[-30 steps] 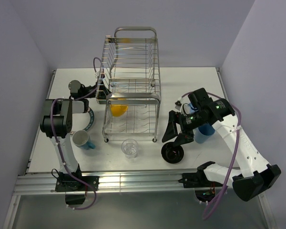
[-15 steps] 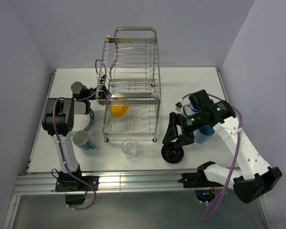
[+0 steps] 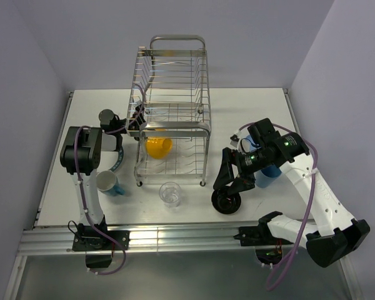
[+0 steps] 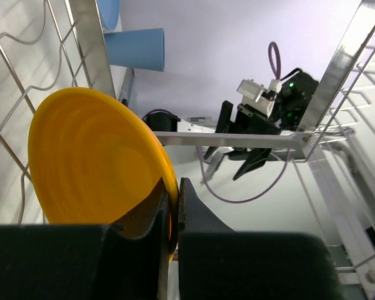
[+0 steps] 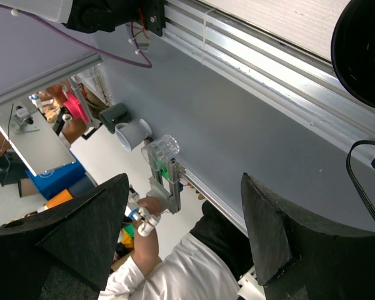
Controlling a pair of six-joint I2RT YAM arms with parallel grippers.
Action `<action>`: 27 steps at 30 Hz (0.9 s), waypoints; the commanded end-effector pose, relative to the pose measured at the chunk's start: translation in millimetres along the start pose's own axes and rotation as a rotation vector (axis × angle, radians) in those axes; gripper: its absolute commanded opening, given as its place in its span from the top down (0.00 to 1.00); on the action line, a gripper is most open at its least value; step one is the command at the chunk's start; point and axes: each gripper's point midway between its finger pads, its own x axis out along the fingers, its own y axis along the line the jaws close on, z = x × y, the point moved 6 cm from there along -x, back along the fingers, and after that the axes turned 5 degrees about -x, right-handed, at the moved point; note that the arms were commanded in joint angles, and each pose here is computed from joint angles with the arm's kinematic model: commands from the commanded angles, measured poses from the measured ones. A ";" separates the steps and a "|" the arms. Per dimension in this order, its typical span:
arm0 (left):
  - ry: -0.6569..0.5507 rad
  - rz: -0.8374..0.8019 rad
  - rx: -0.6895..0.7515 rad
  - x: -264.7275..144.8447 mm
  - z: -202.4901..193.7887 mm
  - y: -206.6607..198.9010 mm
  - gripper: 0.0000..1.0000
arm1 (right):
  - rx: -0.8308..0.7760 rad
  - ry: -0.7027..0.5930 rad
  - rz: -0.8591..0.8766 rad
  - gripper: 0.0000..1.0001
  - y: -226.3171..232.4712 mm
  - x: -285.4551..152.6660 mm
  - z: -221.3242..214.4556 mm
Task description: Load the mixed dishes into the dish rack
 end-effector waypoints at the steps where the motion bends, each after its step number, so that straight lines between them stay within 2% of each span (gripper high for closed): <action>1: 0.105 0.026 0.434 -4.4 -19.3 -15.6 1.00 | 0.027 0.045 0.001 0.21 1.1 -7.4 -16.0; 10: 0.022 -0.054 0.432 4.0 -24.2 -49.0 1.00 | 0.014 0.008 0.029 0.21 9.5 -11.6 -10.7; 18: -0.003 -0.095 0.437 7.4 -29.7 -76.9 1.00 | 0.012 -0.028 0.061 0.21 18.0 -15.2 -6.7; 27: 0.044 -0.067 0.392 13.8 -43.0 -54.7 1.00 | 0.034 -0.056 0.083 0.21 17.4 -13.9 -11.5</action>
